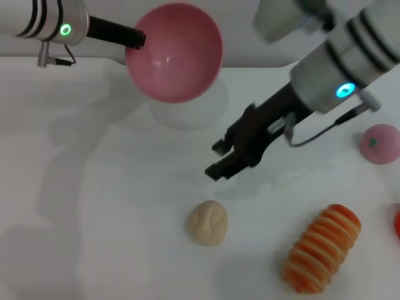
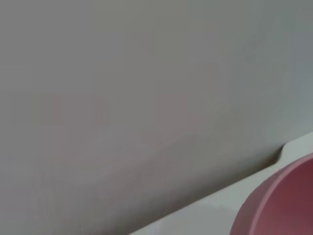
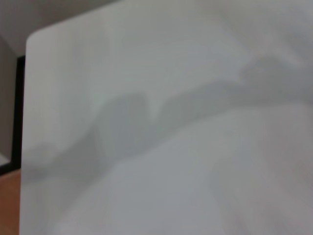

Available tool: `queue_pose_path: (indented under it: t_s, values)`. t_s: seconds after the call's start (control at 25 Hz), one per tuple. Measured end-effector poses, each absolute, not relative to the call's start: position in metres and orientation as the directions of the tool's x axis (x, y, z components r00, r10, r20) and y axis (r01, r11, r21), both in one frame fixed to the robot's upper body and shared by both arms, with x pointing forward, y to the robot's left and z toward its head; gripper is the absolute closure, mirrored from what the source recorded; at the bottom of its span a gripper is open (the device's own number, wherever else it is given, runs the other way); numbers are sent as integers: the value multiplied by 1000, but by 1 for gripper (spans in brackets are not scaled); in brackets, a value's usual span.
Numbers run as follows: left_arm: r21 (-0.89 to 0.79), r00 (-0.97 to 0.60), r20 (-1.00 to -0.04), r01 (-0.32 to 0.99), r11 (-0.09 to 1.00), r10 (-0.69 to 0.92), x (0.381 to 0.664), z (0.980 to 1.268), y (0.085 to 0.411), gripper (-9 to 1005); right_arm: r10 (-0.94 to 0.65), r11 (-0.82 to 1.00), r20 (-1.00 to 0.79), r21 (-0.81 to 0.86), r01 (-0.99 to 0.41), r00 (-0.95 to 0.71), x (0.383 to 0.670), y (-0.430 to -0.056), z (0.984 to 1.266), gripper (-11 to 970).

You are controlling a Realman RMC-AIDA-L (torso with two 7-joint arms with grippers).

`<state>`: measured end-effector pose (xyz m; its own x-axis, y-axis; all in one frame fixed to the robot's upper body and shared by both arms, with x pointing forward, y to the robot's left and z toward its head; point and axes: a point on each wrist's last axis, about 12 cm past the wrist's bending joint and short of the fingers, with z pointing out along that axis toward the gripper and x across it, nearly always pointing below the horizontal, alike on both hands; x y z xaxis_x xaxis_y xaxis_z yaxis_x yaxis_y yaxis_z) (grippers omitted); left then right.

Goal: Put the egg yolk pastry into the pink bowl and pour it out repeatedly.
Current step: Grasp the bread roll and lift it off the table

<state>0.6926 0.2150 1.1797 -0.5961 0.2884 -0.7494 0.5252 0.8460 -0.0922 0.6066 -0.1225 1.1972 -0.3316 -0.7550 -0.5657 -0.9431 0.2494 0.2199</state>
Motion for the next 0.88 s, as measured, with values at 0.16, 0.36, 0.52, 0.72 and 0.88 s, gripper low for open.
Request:
queue_pose_path:
  t_s: [0.16,0.36,0.52,0.72,0.88]
  values:
    - [-90,-605,-734,537,839,308,688,1173,215,913,-783,261,-522,218,-941,-338,605,-113,1177,458]
    - [-92,-611,-724,545,833,320,684,1166,216,911,-777,304,-490,257,-917,-395,602,-113,1152,460]
    - [-91,-615,-716,550,830,329,680,1161,216,909,-766,339,-475,274,-900,-433,602,-115,1136,462]
    - [-89,-615,-714,552,829,333,677,1156,217,907,-750,358,-473,297,-885,-462,601,-113,1127,464]
    - [-89,-615,-714,554,828,335,677,1155,216,905,-760,349,-462,304,-886,-457,598,-110,1124,466]
